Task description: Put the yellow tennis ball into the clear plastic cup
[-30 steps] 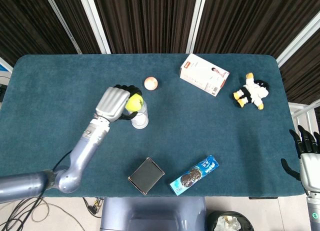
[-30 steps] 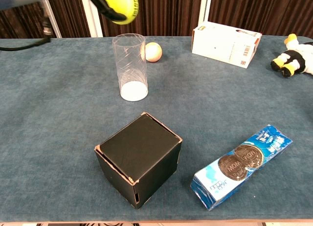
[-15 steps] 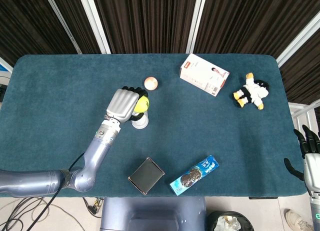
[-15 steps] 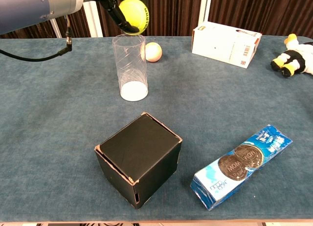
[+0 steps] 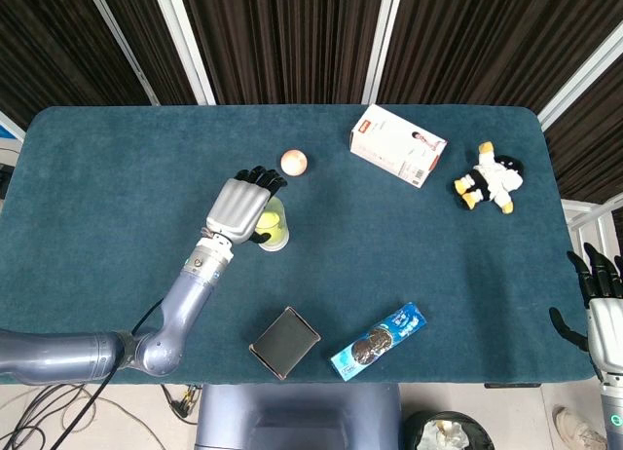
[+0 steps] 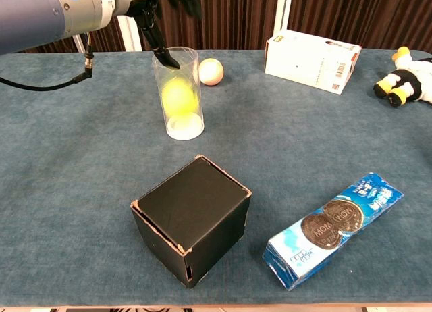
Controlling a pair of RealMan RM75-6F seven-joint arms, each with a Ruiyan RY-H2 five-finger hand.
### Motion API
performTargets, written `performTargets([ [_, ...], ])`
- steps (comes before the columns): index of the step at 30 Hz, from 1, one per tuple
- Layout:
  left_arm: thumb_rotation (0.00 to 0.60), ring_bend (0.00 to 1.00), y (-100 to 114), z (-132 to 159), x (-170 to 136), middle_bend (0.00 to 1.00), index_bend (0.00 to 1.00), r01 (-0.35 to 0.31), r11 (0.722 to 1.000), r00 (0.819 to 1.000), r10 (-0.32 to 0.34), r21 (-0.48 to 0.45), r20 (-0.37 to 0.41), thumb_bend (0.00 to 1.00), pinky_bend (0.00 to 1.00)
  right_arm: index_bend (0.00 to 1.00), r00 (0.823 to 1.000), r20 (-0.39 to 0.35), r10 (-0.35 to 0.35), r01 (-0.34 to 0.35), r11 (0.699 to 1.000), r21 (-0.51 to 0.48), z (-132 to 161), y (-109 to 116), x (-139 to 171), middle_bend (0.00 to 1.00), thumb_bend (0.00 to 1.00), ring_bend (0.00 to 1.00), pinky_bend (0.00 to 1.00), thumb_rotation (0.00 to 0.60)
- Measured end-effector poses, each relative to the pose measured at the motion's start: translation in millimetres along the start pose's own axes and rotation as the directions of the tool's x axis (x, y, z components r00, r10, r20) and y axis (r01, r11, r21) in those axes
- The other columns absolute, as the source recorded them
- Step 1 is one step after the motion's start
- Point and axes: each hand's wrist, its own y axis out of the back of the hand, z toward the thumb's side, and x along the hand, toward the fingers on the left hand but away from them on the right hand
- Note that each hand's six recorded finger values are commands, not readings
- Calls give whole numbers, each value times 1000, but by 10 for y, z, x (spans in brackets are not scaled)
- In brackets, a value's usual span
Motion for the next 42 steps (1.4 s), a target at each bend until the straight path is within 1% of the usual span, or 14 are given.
performTargets([
  [6,600,61,99,14,-27,126,188,-28,1000,1000,28,-2,-7,22,191,132,1000,0,-2,2,1000,-3,-2,7,1,35,351,101,9,600],
  [11,600,65,235,-39,-115,133,215,-94,996,995,94,2,-25,41,196,132,1000,2,4,-4,1000,-5,-10,-2,-1,35,351,102,9,600],
  [15,600,65,335,-200,-367,131,205,-127,992,990,128,17,-55,41,196,133,1000,0,2,-2,1000,-6,-5,4,1,35,352,101,10,600],
  [20,600,65,412,-614,-811,134,197,-166,982,977,177,93,-117,41,204,132,1000,-5,7,-8,1000,-3,16,-10,7,35,352,101,10,600],
  [23,600,65,361,-843,-1087,119,199,-182,977,970,198,116,-142,41,198,132,1000,-10,12,-12,1000,3,36,-26,8,35,352,102,10,600],
  [27,600,55,260,-1173,-1493,75,190,-219,970,956,236,107,-176,38,139,132,1000,-17,16,-16,1000,12,67,-54,7,35,352,101,11,600],
  [29,600,54,164,-1388,-1756,61,182,-229,967,949,247,113,-195,36,125,132,1000,-19,20,-20,1000,18,80,-70,6,35,352,101,10,600],
  [31,600,54,39,-1592,-2024,57,176,-211,967,950,237,140,-204,34,121,132,1000,-21,23,-23,1000,21,92,-87,3,35,352,101,10,600],
  [34,600,54,-117,-1804,-2364,56,173,-173,971,957,205,162,-204,26,119,133,1000,-22,22,-21,1000,23,101,-91,1,35,352,102,10,600],
  [39,600,6,-241,-1999,-2754,43,157,-151,971,957,191,187,-218,0,39,132,1000,-21,15,-15,1000,20,93,-75,2,35,352,101,9,600],
  [42,600,5,-316,-2059,-2905,37,149,-121,974,956,166,192,-242,0,35,132,1000,-20,13,-13,1000,17,86,-65,3,35,352,101,10,600],
])
